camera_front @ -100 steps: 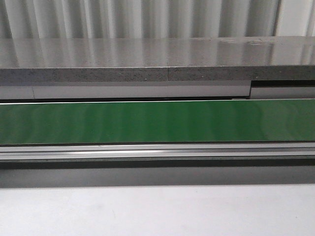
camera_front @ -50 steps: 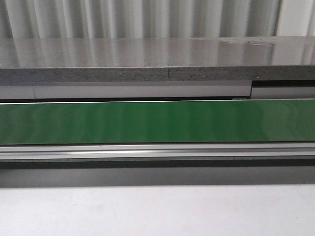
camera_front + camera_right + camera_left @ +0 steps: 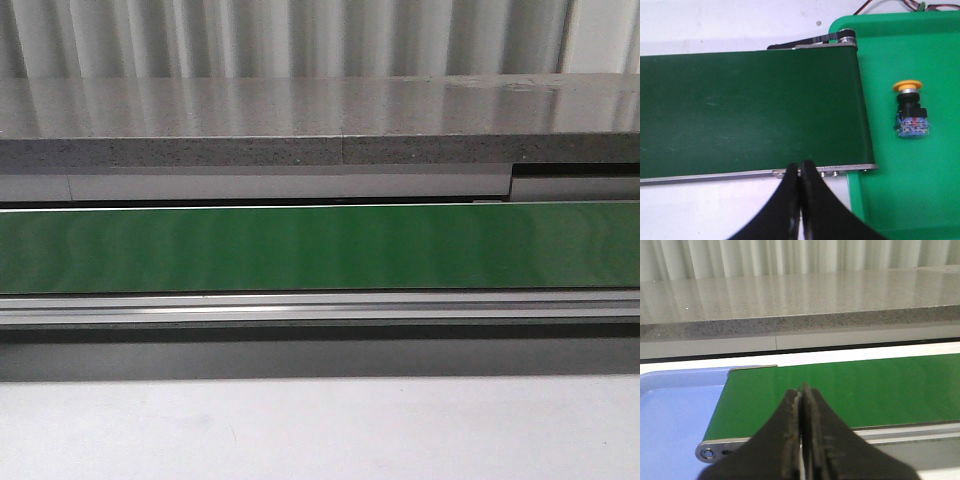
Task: Move button from right to left
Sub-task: 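Lower the right gripper and grasp the yellow-capped button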
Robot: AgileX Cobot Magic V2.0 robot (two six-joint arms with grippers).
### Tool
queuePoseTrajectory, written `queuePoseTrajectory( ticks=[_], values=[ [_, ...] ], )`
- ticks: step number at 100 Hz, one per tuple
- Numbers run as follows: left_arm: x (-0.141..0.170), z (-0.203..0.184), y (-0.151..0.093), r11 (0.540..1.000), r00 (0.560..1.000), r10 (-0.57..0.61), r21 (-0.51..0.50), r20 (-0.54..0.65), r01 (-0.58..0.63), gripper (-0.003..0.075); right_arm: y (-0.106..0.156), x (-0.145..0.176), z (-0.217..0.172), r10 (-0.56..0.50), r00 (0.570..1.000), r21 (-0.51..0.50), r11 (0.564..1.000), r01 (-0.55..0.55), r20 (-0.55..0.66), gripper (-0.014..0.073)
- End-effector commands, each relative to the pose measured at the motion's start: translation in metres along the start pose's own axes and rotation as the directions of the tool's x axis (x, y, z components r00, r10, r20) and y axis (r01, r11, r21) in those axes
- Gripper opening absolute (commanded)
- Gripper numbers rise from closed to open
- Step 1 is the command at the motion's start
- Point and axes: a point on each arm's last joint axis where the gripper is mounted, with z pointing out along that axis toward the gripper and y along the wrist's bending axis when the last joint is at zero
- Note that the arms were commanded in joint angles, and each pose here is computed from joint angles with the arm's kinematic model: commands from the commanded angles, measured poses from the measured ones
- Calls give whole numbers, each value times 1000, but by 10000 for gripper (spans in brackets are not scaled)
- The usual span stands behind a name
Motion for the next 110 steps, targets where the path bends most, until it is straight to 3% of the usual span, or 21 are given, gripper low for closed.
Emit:
queuePoseTrajectory(
  ticks=[1, 14, 21, 38, 71, 88, 110],
  values=[
    [-1, -1, 0, 1000, 996, -16, -8, 86, 16, -20, 0, -21, 1, 0, 1000, 5, 1000, 0, 1, 148],
    [-1, -1, 0, 1000, 996, -16, -8, 86, 16, -20, 1, -33, 16, 0, 996, 12, 1000, 1, -88, 479],
    [-1, -1, 0, 1000, 996, -16, -8, 86, 16, -20, 0, -40, 25, 3, 993, 17, 1000, -1, -114, 559],
    [-1, -1, 0, 1000, 996, -16, -8, 86, 16, -20, -23, -53, 40, 80, 982, 87, 994, -66, -170, 561],
    [-1, -1, 0, 1000, 996, -16, -8, 86, 16, -20, -111, -61, 72, 326, 934, 276, 920, -279, -144, 561],
    [-1, -1, 0, 1000, 996, -16, -8, 86, 16, -20, -139, -54, 102, 363, 892, 311, 909, -276, -270, 561],
    [-1, -1, 0, 1000, 996, -16, -8, 86, 16, -20, -144, -45, 145, 292, 876, 232, 949, -215, -383, 561]
  ],
)
